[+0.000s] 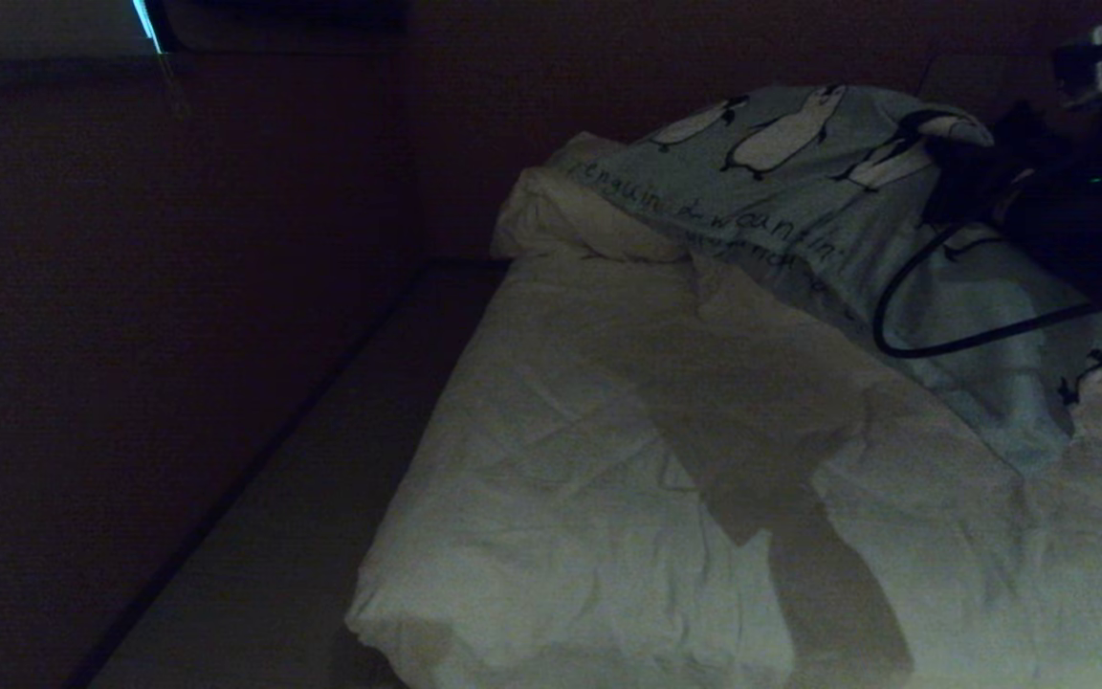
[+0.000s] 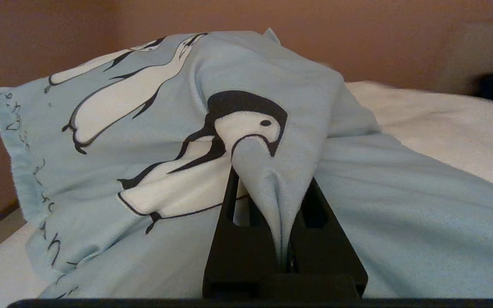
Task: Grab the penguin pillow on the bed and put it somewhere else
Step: Move to the head of the bed
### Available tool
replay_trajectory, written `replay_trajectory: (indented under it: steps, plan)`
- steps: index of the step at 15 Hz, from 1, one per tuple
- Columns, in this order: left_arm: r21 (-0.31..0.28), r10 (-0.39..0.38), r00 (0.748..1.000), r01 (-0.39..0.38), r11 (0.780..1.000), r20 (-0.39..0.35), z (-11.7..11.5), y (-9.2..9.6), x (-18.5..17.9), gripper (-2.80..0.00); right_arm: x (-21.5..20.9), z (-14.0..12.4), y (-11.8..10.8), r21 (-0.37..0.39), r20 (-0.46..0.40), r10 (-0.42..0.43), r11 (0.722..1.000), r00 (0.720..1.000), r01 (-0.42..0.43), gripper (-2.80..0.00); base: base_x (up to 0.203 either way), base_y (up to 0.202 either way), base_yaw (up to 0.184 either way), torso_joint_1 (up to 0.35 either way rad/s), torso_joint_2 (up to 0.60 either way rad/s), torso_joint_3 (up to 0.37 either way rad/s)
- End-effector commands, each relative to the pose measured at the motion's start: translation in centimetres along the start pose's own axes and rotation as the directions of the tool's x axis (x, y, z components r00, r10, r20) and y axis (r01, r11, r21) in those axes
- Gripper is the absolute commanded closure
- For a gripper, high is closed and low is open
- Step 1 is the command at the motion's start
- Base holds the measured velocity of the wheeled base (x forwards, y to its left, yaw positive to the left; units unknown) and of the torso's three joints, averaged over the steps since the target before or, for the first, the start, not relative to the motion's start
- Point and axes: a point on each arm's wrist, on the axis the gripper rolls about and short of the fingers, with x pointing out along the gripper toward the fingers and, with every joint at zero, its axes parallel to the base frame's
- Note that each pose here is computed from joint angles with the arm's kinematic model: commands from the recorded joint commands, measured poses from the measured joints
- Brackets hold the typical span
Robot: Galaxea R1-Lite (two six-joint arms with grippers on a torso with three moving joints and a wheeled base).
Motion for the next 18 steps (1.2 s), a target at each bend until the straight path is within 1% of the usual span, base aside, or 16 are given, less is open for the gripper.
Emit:
replay_trajectory:
  steps: [1, 3, 5, 8, 10, 11, 14, 17, 18]
  plan:
    - [0.000, -0.001, 1.000, 0.001, 1.000, -0.001, 0.0, 0.0, 0.0, 0.00, 0.2, 0.2, -1.1, -0.013, -0.011, -0.232, 0.973, 0.973, 0.232, 0.00, 0.000, 0.000, 0.000, 0.000, 0.00, 0.000]
    - [0.000, 0.000, 1.000, 0.000, 1.000, -0.001, 0.0, 0.0, 0.0, 0.00, 0.2, 0.6, -2.1, -0.024, -0.001, -0.288, 0.957, 0.958, 0.288, 0.00, 0.000, 0.000, 0.000, 0.000, 0.00, 0.000]
    - [0.000, -0.001, 1.000, 0.001, 1.000, -0.001, 0.0, 0.0, 0.0, 0.00, 0.7, 0.9, -3.2, -0.029, 0.013, -0.350, 0.936, 0.936, 0.351, 0.00, 0.000, 0.000, 0.000, 0.000, 0.00, 0.000]
    - [0.000, 0.001, 1.000, -0.001, 1.000, -0.001, 0.0, 0.0, 0.0, 0.00, 1.5, 1.3, -4.1, -0.026, 0.021, -0.469, 0.882, 0.883, 0.470, 0.00, 0.000, 0.000, 0.000, 0.000, 0.00, 0.000]
    - [0.000, 0.001, 1.000, -0.001, 1.000, -0.001, 0.0, 0.0, 0.0, 0.00, 1.7, 1.2, -4.2, -0.042, -0.017, -0.509, 0.860, 0.861, 0.508, 0.00, 0.000, 0.000, 0.000, 0.000, 0.00, 0.000]
    - [0.000, 0.001, 1.000, -0.001, 1.000, -0.001, 0.0, 0.0, 0.0, 0.00, 1.8, 1.1, -4.2, -0.048, -0.034, -0.515, 0.857, 0.857, 0.513, 0.00, 0.000, 0.000, 0.000, 0.000, 0.00, 0.000]
    - [-0.001, 0.001, 1.000, -0.001, 1.000, -0.001, 0.0, 0.0, 0.0, 0.00, 1.9, 0.9, -4.2, -0.051, -0.044, -0.515, 0.857, 0.856, 0.512, 0.00, 0.000, 0.000, 0.000, 0.000, 0.00, 0.000]
    - [0.001, 0.001, 1.000, -0.001, 1.000, -0.001, 0.0, 0.0, 0.0, 0.00, 2.0, 0.7, -4.2, -0.053, -0.047, -0.508, 0.861, 0.860, 0.505, 0.00, 0.000, 0.000, 0.000, 0.000, 0.00, 0.000]
    - [0.001, 0.001, 1.000, -0.001, 1.000, -0.001, 0.0, 0.0, 0.0, 0.00, 2.0, 0.6, -4.2, -0.052, -0.050, -0.498, 0.867, 0.866, 0.495, 0.00, 0.000, 0.000, 0.000, 0.000, 0.00, 0.000]
